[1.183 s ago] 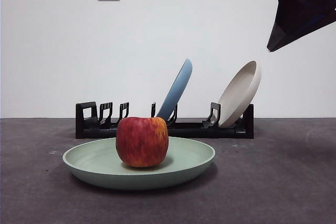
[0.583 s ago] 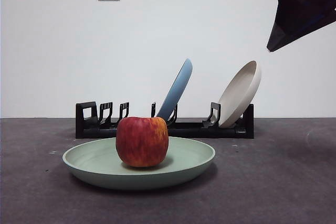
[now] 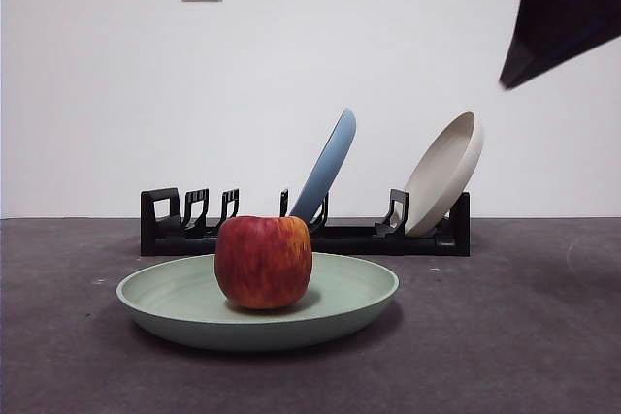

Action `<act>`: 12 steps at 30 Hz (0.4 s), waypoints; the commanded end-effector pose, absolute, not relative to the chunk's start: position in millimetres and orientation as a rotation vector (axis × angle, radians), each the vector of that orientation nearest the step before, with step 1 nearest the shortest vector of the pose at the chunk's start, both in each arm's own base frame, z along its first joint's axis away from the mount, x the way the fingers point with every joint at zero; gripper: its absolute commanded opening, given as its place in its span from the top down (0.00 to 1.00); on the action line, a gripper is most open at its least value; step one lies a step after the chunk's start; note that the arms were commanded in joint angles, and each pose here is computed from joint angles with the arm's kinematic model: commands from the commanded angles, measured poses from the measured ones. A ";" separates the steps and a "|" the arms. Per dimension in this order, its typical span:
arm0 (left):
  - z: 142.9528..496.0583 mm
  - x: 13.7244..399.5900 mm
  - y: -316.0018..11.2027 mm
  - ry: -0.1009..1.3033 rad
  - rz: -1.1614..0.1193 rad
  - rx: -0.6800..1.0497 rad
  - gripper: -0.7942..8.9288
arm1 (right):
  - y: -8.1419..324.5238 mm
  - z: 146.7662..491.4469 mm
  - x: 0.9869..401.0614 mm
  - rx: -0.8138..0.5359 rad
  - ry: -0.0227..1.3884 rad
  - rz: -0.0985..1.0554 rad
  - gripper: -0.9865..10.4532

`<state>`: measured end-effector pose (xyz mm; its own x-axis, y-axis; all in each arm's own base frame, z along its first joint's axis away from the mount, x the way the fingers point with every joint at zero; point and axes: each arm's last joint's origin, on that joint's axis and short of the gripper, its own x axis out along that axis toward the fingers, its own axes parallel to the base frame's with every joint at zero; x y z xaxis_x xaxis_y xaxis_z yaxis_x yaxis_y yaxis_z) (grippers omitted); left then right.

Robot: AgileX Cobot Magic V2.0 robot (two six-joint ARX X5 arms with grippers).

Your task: Take the green plate from the plate rack,put the plate on the table,take the apple from the table,put the apple in the plate

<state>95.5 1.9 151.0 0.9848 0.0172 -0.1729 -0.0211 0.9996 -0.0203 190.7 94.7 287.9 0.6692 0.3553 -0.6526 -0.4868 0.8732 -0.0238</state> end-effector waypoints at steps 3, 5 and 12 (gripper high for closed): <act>146.8 96.0 2.3 0.183 0.024 -0.026 0.92 | 62.0 327.2 152.3 -0.265 0.430 0.405 0.91; 146.8 96.0 2.3 0.183 0.024 -0.026 0.92 | 44.5 342.3 126.0 -0.229 0.309 0.363 0.91; 146.8 96.0 2.3 0.183 0.024 -0.026 0.92 | 11.2 296.2 73.9 -0.182 0.104 0.156 0.91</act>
<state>95.5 1.9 151.0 0.9848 0.0169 -0.1729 -0.0207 0.9996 -0.0204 70.5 11.4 312.3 0.9825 0.1572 -0.1003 -0.1725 0.9706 -0.1679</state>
